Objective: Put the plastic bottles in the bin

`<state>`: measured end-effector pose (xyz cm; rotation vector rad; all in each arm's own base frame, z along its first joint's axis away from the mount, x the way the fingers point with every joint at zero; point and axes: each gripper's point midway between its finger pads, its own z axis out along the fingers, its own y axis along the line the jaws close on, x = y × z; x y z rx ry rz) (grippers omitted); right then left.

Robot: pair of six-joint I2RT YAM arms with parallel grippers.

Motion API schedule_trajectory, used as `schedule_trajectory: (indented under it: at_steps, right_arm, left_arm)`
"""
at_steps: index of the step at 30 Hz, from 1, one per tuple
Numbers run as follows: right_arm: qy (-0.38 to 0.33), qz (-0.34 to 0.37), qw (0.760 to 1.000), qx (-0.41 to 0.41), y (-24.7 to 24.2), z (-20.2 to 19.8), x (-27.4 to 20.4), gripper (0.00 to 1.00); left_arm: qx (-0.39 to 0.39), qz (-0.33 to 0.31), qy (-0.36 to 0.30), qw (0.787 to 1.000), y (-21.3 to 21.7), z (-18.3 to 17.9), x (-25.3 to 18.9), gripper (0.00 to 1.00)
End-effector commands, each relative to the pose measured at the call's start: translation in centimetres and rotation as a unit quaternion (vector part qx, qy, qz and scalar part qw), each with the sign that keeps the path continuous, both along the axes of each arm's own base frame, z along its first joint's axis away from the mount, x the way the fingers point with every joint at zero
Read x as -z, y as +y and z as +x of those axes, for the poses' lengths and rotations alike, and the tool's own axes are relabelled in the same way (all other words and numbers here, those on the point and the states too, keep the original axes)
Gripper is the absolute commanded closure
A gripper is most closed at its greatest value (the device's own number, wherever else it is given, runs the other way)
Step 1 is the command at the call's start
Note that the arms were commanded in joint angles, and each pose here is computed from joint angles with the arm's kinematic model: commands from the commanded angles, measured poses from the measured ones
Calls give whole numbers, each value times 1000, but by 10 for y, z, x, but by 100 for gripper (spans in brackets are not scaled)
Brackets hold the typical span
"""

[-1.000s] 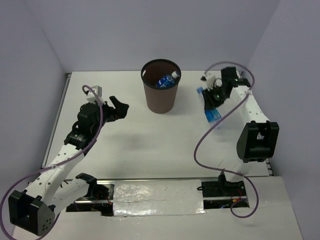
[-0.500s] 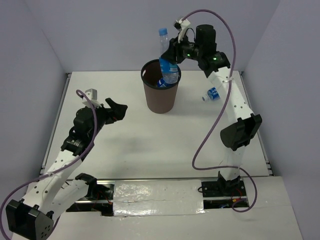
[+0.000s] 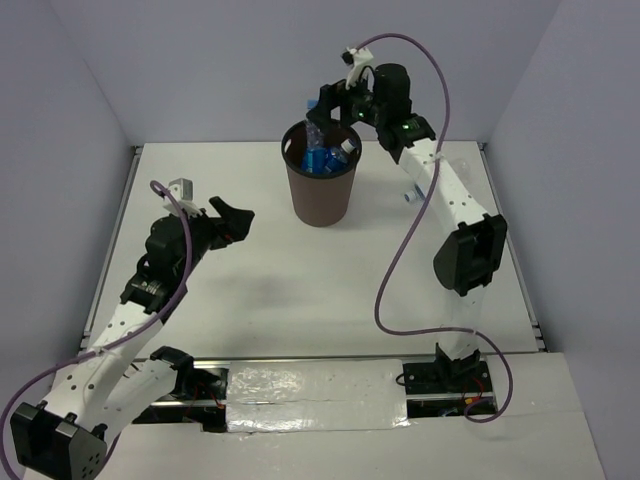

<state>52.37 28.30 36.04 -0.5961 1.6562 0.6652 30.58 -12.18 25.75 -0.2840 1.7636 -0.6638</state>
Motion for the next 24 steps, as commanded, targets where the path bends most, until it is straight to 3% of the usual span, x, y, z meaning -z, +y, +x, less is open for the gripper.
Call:
schedule_trajectory:
  at_steps: [1, 5, 8, 12, 16, 24]
  right_arm:
    - [-97, 48, 991, 77, -58, -3, -87, 0]
    - [-31, 44, 987, 150, -109, 6, -59, 0]
    - [53, 47, 973, 218, -152, 12, -5, 0]
    - [155, 52, 925, 342, -211, 20, 52, 0]
    - [239, 18, 858, 454, -259, 32, 120, 0]
    - [322, 37, 787, 526, -317, 31, 198, 0]
  left_arm:
    - [3, -13, -9, 1000, -3, 4, -6, 0]
    - [4, -8, -9, 1000, -3, 7, -6, 1]
    - [4, -3, -9, 1000, -4, 10, -6, 1]
    - [7, -1, -4, 1000, -6, 13, -2, 1]
    - [16, -2, 7, 1000, -11, 19, 5, 1]
    - [17, -3, 21, 1000, -15, 26, 11, 1]
